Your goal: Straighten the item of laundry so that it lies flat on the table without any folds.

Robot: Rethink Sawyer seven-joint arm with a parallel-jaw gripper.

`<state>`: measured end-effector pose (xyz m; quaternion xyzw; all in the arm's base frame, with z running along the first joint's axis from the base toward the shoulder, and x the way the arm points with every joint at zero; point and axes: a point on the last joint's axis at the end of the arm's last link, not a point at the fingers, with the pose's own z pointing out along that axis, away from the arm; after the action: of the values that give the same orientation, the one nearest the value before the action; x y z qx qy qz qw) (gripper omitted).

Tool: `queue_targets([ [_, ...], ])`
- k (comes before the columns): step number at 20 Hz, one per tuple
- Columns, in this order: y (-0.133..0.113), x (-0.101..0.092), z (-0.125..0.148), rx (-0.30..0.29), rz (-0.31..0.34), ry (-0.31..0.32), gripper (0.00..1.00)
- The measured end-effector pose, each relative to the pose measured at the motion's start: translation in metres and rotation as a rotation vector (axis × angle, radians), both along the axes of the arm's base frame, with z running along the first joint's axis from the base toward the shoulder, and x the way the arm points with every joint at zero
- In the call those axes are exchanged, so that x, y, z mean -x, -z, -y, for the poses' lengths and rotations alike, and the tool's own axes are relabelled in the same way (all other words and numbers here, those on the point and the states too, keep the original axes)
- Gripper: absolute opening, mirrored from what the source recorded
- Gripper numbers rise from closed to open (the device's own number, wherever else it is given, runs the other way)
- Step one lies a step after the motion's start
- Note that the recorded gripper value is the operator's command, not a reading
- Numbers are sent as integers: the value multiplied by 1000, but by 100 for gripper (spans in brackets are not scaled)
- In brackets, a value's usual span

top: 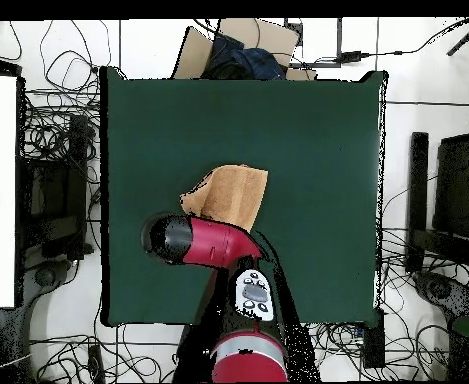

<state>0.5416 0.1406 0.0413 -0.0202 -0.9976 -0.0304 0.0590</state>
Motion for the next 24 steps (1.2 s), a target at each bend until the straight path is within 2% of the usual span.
queue_targets([
  [6,3,-15,-6,-9,-17,-13,100],
  [13,12,-37,-14,-12,5,-21,100],
  [20,23,-40,-12,-20,-7,-5,100],
  [24,36,-37,-3,-34,-34,27,100],
])
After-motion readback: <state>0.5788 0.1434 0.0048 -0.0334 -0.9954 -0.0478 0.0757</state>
